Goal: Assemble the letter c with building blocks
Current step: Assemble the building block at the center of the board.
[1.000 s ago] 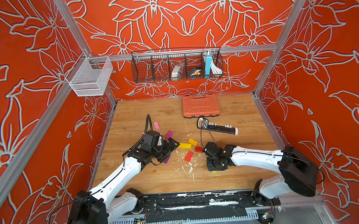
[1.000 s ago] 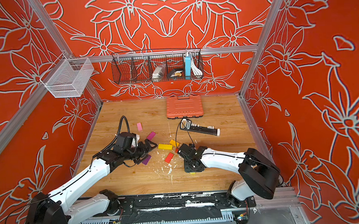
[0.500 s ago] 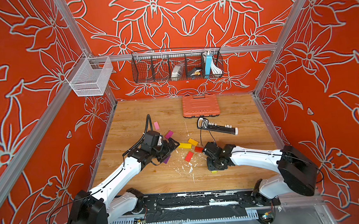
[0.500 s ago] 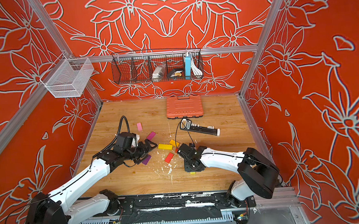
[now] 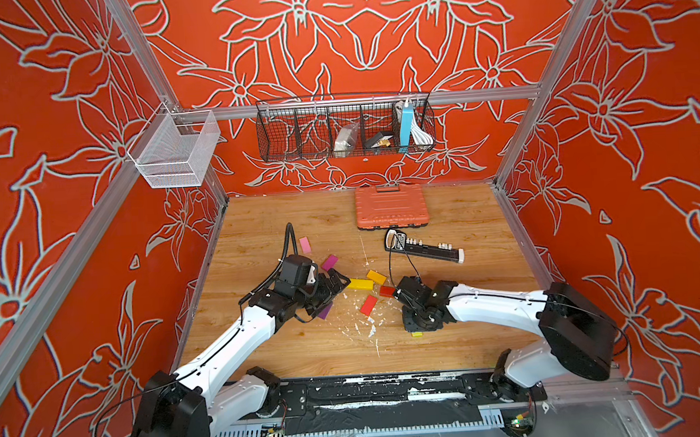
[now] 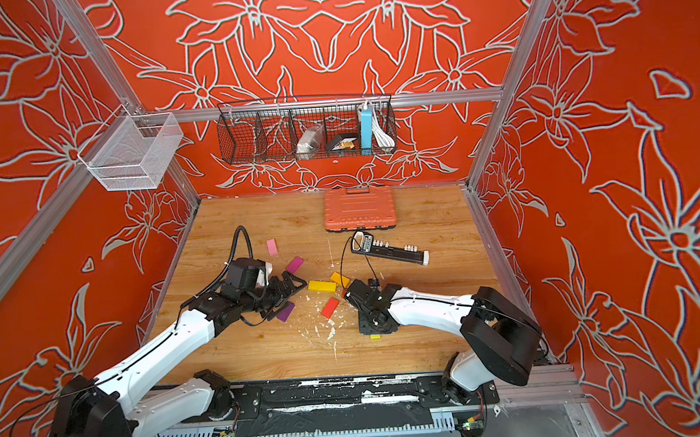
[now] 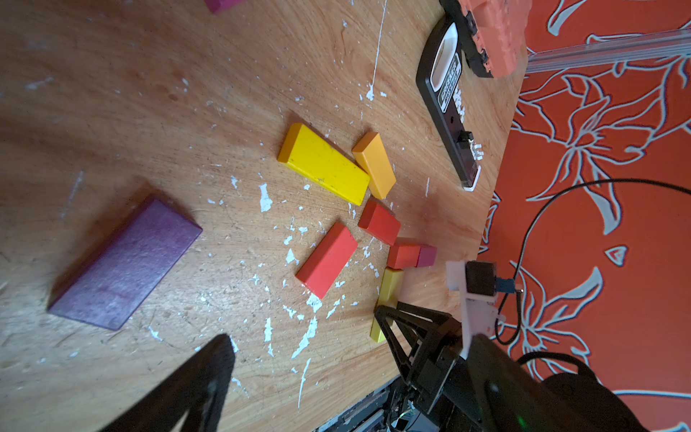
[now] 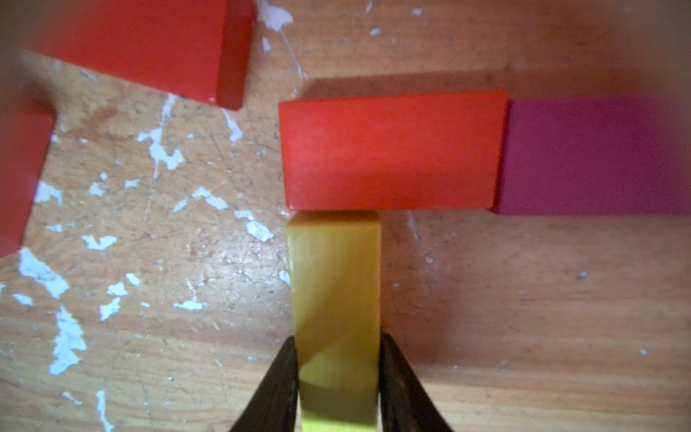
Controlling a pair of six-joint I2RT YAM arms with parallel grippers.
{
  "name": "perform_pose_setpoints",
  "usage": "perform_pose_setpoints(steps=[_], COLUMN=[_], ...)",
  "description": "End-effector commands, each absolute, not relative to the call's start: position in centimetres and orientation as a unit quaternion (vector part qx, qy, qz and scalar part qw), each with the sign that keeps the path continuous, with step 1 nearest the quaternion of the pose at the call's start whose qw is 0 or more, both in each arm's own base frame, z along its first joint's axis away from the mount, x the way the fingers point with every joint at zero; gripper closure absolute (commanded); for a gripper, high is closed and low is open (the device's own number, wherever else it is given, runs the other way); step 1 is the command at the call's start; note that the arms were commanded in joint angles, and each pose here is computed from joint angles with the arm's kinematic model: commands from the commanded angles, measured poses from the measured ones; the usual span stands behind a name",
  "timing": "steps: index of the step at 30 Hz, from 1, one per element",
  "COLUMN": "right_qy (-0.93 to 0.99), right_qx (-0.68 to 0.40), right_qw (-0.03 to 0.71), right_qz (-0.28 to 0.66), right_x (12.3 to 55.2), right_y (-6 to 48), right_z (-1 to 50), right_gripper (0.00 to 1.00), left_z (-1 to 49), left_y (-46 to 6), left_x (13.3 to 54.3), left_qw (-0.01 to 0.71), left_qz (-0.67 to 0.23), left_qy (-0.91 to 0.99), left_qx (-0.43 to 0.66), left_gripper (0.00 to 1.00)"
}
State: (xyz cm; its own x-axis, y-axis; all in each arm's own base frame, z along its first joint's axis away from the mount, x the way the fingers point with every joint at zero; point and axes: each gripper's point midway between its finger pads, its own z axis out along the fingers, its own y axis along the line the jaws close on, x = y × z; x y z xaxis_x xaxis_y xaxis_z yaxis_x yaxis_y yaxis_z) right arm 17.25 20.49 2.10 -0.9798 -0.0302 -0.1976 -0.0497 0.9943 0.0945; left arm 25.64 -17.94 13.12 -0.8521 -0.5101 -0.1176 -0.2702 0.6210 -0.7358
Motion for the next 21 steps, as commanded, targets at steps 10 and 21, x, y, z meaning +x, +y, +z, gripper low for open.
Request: perform_pose_setpoints(steps=[10,21], right_qy=[0.993,0.993], right_qx=[-0.003,0.0], right_qw=[0.11,0.109], right_qz=[0.033,0.033], right_x=[17.96,18.05], right_y=[19.94,19.97], right_z=[2.08,1.84], right_gripper=[0.63,0.63], left_z=[13.13,13.03], left_y=[-18.0,-17.95], left_x=[25.55,25.52], left_qw=[0.165,0.165], left_qz=[-0.376,-0.376], left_qy=[0.886,0.886], left_qx=[-0.214,-0.215], left_gripper=[0.02,0.02])
